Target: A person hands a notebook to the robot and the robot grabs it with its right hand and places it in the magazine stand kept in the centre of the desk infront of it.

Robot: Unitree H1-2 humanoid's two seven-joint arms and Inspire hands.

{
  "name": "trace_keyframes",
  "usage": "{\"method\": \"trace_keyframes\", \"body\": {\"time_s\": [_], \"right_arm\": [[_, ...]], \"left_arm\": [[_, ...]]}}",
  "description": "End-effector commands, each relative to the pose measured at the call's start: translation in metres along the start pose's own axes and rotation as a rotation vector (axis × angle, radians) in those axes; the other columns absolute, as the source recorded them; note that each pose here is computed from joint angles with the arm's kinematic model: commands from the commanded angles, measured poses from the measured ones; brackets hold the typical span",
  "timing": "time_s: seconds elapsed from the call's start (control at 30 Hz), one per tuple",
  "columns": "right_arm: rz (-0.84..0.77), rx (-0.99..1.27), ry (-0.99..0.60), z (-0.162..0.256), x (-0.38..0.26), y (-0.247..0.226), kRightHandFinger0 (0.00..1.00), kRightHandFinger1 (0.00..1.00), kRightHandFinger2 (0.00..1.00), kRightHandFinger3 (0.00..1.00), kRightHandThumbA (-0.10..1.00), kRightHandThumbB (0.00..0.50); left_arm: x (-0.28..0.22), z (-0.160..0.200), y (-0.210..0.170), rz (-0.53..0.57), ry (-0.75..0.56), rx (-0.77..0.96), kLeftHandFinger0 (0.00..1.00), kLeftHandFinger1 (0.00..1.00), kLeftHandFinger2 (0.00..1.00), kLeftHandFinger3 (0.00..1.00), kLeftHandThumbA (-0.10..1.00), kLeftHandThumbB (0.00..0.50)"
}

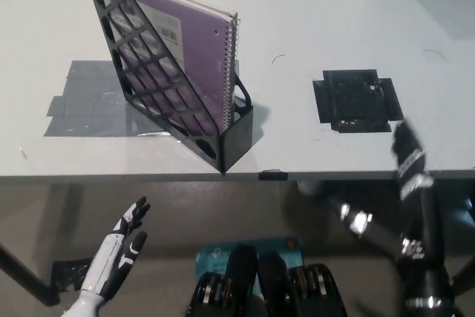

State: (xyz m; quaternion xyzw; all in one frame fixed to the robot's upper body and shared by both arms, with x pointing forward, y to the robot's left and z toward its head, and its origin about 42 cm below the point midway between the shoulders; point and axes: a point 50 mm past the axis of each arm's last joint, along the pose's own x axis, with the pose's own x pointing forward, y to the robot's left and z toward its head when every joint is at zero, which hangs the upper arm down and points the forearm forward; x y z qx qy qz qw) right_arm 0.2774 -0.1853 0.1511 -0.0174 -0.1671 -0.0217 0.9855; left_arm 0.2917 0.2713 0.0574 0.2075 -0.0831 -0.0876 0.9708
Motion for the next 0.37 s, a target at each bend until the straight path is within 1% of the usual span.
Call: {"method": "trace_keyframes", "body": {"time_s": [0.0,0.03,0.07,0.1,0.13,0.2,0.27,0.3,0.33], "right_arm": [[0.045,0.024,-0.071,0.004,0.000,-0.001,1.00,1.00,1.00,1.00,1.00,0.236],[0.054,0.011,-0.061,0.003,-0.003,-0.002,1.00,1.00,1.00,1.00,1.00,0.222],[0.071,0.002,-0.051,0.001,-0.005,-0.001,1.00,1.00,1.00,1.00,1.00,0.197],[0.083,-0.001,-0.043,0.000,-0.006,-0.001,1.00,1.00,1.00,1.00,1.00,0.198],[0.104,0.006,-0.023,-0.002,-0.007,0.000,1.00,1.00,1.00,1.00,0.97,0.189],[0.120,0.012,-0.001,-0.002,-0.009,0.001,1.00,1.00,1.00,1.00,0.94,0.155],[0.127,0.012,0.021,-0.003,-0.013,0.001,1.00,1.00,1.00,1.00,0.92,0.150],[0.126,0.012,0.028,-0.004,-0.014,0.001,1.00,1.00,1.00,1.00,0.90,0.135],[0.126,0.012,0.028,-0.004,-0.014,0.001,1.00,1.00,1.00,1.00,0.90,0.135]], "left_arm": [[0.004,0.006,0.002,0.009,-0.051,-0.014,1.00,1.00,1.00,1.00,1.00,0.500],[0.002,0.005,0.000,0.007,-0.048,-0.012,1.00,1.00,1.00,1.00,1.00,0.500],[0.001,0.006,0.000,0.007,-0.049,-0.009,1.00,1.00,1.00,1.00,1.00,0.500],[0.001,0.006,-0.001,0.006,-0.050,-0.005,1.00,1.00,1.00,1.00,1.00,0.500],[0.001,0.006,0.000,0.007,-0.049,-0.007,1.00,1.00,1.00,1.00,1.00,0.500],[0.001,0.005,0.001,0.011,-0.047,-0.008,1.00,1.00,1.00,1.00,1.00,0.500],[0.001,0.005,0.003,0.014,-0.046,-0.010,1.00,1.00,1.00,1.00,1.00,0.500],[0.001,0.005,0.003,0.016,-0.046,-0.011,1.00,1.00,1.00,1.00,1.00,0.500],[0.001,0.005,0.003,0.016,-0.046,-0.011,1.00,1.00,1.00,1.00,1.00,0.500]]}}
